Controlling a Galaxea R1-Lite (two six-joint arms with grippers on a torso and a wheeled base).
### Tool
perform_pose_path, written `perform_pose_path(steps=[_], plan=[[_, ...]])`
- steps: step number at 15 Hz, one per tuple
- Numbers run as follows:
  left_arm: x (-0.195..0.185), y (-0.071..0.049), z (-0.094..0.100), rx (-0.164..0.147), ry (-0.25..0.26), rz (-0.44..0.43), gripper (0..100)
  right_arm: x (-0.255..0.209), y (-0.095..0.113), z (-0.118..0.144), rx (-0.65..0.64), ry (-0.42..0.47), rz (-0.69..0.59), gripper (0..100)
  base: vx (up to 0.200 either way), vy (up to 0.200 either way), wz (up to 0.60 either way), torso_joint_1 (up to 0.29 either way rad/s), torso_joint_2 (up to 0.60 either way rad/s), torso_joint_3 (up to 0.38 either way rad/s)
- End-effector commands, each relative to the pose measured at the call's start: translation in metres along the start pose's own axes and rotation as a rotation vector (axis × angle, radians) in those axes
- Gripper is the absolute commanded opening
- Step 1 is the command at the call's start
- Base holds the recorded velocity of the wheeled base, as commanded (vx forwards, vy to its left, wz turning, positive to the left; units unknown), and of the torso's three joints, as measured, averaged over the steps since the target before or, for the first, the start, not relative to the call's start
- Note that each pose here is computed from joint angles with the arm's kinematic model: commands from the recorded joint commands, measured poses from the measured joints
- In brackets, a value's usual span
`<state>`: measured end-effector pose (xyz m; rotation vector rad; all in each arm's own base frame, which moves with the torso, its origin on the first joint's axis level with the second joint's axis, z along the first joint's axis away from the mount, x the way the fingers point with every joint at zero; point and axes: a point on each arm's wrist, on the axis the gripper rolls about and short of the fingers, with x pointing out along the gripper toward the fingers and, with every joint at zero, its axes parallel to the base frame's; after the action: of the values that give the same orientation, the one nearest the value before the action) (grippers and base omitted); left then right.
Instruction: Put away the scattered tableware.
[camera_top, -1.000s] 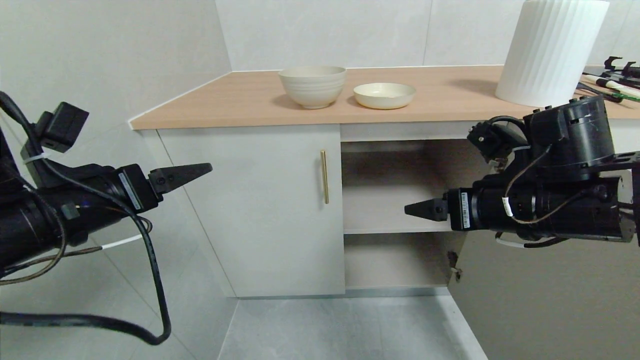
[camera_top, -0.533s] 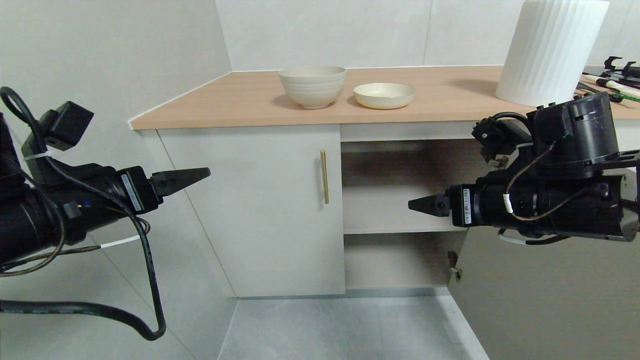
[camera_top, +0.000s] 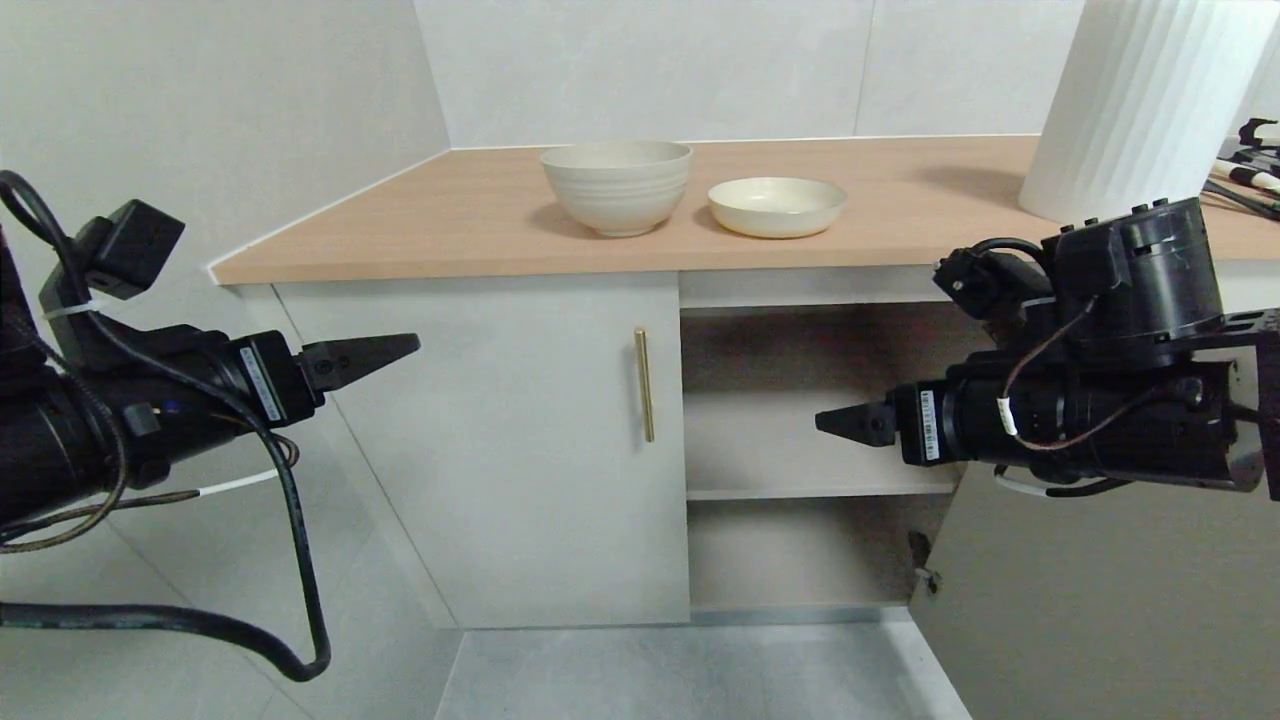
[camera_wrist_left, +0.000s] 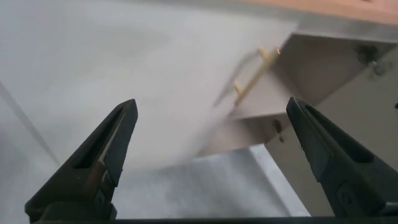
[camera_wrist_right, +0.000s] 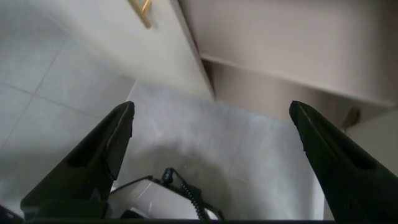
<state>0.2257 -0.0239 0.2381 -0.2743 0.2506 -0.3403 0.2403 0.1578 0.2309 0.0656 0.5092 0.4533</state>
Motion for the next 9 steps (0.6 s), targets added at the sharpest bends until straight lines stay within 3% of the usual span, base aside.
perform_pose_path(steps=[1,3,7,9], plan=[[0.0,0.0,0.0,0.0,-0.002,-0.001,100,0.0,0.003,-0.002,-0.004,0.004,0.009,100,0.2,0.0,0.0,0.002,0.0,0.002],[-0.001,0.0,0.0,0.001,-0.003,-0.001,100,-0.002,0.005,-0.002,-0.009,0.004,0.017,100,0.2,0.0,0.0,0.002,0.0,0.0],[-0.011,-0.005,0.004,0.012,-0.028,-0.009,100,-0.004,0.006,-0.003,-0.01,0.004,0.022,100,0.0,0.0,0.0,0.0,0.0,0.0],[-0.012,-0.005,0.002,0.036,-0.025,-0.009,100,-0.004,0.008,-0.004,-0.014,0.006,0.026,100,0.0,0.0,0.0,0.0,0.0,0.0]])
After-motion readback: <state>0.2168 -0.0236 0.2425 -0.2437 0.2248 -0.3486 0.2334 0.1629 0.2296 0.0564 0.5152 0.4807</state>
